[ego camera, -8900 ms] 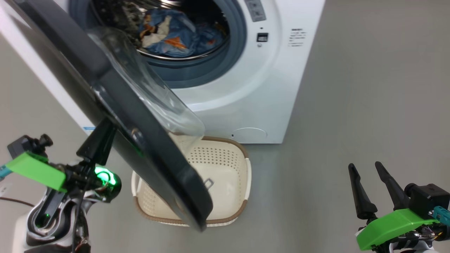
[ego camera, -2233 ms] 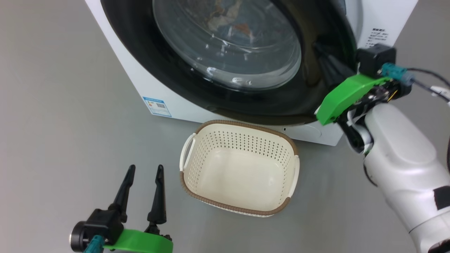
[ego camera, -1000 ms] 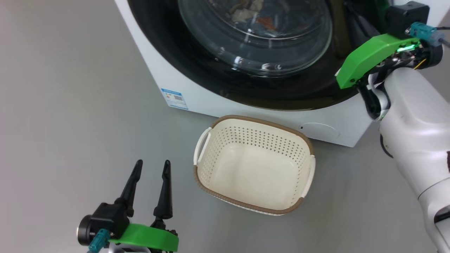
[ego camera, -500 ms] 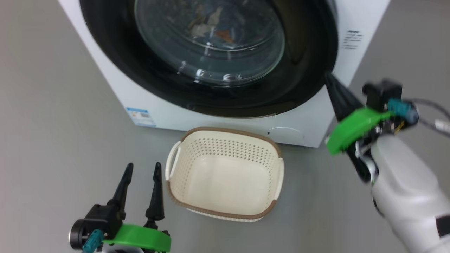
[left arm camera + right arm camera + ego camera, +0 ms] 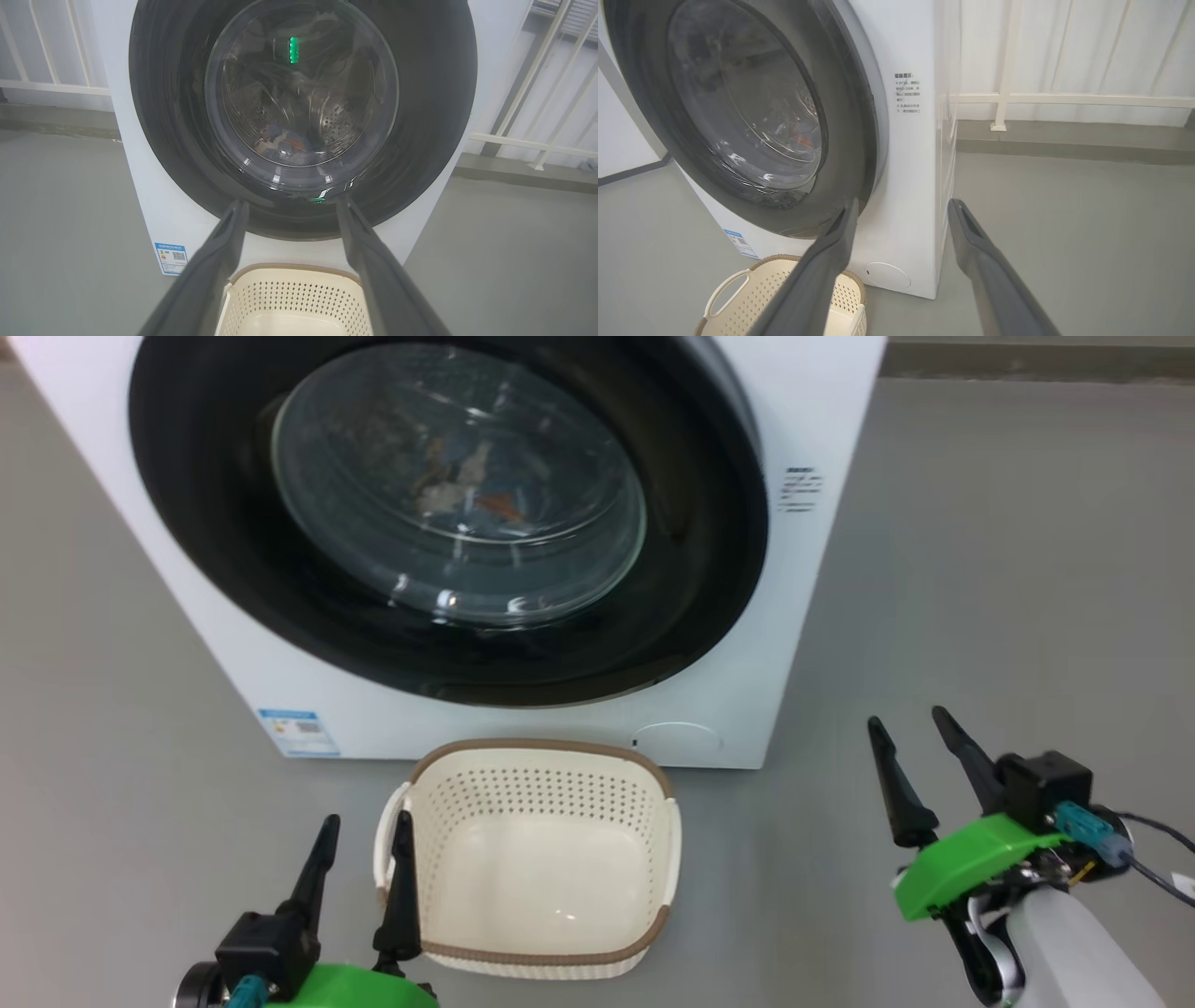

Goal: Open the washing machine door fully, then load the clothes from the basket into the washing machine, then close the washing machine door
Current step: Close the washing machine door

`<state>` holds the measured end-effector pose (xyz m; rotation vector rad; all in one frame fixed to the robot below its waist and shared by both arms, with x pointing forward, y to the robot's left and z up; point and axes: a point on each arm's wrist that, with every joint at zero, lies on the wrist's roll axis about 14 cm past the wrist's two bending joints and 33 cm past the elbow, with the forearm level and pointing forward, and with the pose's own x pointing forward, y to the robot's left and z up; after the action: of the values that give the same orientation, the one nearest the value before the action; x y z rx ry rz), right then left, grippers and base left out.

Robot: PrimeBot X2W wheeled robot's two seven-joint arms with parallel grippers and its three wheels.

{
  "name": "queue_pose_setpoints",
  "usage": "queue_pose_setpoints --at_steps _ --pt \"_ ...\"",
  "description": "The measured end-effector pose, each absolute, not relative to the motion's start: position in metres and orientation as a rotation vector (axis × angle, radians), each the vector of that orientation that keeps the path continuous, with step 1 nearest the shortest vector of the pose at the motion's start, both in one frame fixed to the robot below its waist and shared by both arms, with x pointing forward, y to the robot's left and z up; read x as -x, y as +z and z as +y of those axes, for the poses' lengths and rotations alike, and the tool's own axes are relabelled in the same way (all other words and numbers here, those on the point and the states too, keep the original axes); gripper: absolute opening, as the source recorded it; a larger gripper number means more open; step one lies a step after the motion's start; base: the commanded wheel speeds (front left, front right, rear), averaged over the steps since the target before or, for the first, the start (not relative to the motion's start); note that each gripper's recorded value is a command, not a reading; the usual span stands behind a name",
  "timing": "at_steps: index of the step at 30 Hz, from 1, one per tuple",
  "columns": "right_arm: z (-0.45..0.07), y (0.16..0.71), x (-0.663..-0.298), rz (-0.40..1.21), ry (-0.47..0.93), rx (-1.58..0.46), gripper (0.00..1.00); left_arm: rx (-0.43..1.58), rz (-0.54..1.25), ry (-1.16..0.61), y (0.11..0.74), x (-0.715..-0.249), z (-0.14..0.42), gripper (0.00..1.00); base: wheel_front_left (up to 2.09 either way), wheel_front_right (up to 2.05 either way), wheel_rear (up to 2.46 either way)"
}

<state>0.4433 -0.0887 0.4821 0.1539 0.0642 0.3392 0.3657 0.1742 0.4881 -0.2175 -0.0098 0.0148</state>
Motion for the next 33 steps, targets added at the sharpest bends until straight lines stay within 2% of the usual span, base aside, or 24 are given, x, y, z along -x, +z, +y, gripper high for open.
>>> queue_pose_setpoints --at_steps 13,33 --pt "-0.149 0.489 -0.393 0.07 0.173 -0.136 1.0 0.213 -0.007 -0.037 0.489 -0.369 0.159 1.0 0.0 0.0 0.0" --pt "-0.178 0.492 -0.35 0.118 0.074 -0.116 1.0 0.207 -0.002 -0.023 0.486 -0.366 0.164 1.0 0.0 0.0 0.0"
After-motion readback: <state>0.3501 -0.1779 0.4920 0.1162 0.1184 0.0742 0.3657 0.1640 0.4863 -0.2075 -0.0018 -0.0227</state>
